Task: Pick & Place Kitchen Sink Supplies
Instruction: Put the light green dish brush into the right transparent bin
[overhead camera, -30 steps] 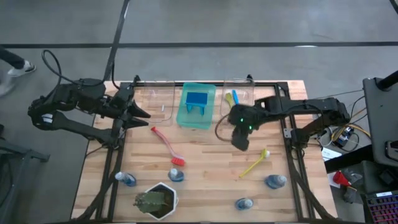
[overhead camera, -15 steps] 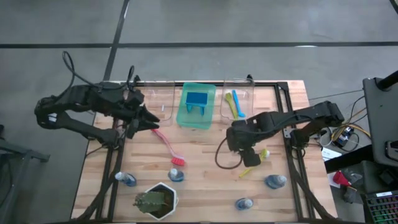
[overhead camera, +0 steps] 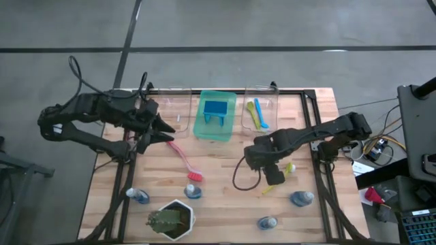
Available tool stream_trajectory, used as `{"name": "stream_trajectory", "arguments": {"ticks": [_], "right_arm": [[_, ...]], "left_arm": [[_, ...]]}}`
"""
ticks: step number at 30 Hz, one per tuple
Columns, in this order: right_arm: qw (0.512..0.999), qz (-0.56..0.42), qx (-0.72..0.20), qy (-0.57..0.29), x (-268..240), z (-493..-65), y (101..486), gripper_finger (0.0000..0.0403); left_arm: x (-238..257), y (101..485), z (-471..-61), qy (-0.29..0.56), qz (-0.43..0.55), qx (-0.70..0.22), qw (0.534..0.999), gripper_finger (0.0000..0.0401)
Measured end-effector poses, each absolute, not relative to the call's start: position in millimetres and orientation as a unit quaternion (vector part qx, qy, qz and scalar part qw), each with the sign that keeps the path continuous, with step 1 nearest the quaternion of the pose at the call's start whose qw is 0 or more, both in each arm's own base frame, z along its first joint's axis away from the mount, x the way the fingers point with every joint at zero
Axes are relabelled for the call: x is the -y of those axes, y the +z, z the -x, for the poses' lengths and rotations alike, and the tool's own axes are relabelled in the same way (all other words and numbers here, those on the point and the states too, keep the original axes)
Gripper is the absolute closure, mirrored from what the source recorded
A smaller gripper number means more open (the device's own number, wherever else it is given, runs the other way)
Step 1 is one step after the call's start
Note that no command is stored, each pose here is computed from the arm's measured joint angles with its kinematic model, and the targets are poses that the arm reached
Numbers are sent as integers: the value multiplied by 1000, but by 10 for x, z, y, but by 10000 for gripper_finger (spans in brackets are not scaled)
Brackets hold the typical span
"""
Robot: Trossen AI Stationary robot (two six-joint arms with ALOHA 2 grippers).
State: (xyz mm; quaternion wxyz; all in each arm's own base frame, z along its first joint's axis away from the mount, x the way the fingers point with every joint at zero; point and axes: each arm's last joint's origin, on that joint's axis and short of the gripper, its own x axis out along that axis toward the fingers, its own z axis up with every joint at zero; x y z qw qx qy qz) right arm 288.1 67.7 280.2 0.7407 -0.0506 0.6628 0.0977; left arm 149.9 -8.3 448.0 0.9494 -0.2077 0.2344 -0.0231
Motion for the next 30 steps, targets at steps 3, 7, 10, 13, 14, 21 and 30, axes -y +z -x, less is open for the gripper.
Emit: {"name": "stream_trajectory", "arguments": {"ticks": [3,7,10,13,14,21,30], "right_arm": [[723,62,-680,105,-710,-2859,2661,235],[702,77,-698,117,-742,-2803,2467,224],[704,79,-695,124,-776,-2787,2351,216],[708,82,-690,131,-812,-2774,2248,211],[709,84,-688,133,-824,-2767,2215,210],[691,73,-707,134,-819,-2647,1944,206],[660,35,-734,153,-814,-2475,1686,207]], "left_arm": [[81,4491,-1468,-23,211,-231,950,243],[79,4512,-1410,-22,225,-223,948,243],[82,4526,-1368,-27,239,-219,946,243],[89,4544,-1312,-42,250,-216,943,243],[91,4551,-1292,-46,254,-214,942,243],[87,4589,-1161,-49,265,-197,942,243],[85,4603,-1107,-47,286,-191,938,243]]}}
